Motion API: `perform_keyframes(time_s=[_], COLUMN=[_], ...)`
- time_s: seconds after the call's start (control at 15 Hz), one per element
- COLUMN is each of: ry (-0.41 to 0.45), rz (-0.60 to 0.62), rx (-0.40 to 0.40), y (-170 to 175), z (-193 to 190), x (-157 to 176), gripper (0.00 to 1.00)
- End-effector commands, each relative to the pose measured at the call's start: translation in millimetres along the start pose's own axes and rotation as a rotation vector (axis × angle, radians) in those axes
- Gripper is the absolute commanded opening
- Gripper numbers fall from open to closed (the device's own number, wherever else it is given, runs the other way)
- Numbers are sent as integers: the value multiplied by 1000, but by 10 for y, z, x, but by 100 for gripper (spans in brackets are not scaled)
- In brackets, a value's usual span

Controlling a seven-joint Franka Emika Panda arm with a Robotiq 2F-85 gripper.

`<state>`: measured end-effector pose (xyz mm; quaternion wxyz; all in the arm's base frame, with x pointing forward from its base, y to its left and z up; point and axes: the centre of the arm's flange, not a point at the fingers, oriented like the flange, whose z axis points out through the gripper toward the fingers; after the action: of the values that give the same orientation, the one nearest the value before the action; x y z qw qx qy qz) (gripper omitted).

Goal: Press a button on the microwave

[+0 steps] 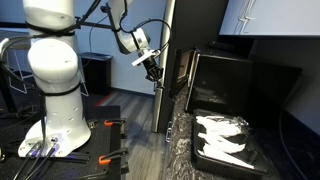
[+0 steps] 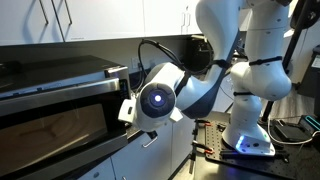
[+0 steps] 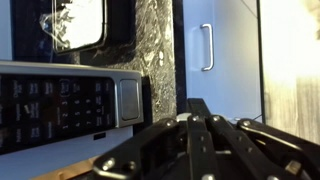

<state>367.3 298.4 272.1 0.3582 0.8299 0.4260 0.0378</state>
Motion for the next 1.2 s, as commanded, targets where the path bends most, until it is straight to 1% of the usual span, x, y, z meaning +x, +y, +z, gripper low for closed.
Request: perform_keyframes(time_s=[0.0, 0.2, 0.4, 0.53, 0.67, 0.93, 1.0, 1.07, 1.13], ry=[-101, -169, -204, -202, -189, -190, -192, -192, -189], rz=[38, 110, 165, 218, 299, 505, 561, 612, 521], rx=[8, 1, -1, 6, 11, 8, 3, -1, 12], y=[11, -11, -9, -4, 5, 37, 52, 64, 64], z=[-458, -744, -961, -1070, -1148, -1161, -1147, -1136, -1141], x=[-265, -501, -712, -832, -967, -1197, -1242, -1310, -1087], gripper=[0, 0, 0, 0, 0, 0, 26, 29, 9])
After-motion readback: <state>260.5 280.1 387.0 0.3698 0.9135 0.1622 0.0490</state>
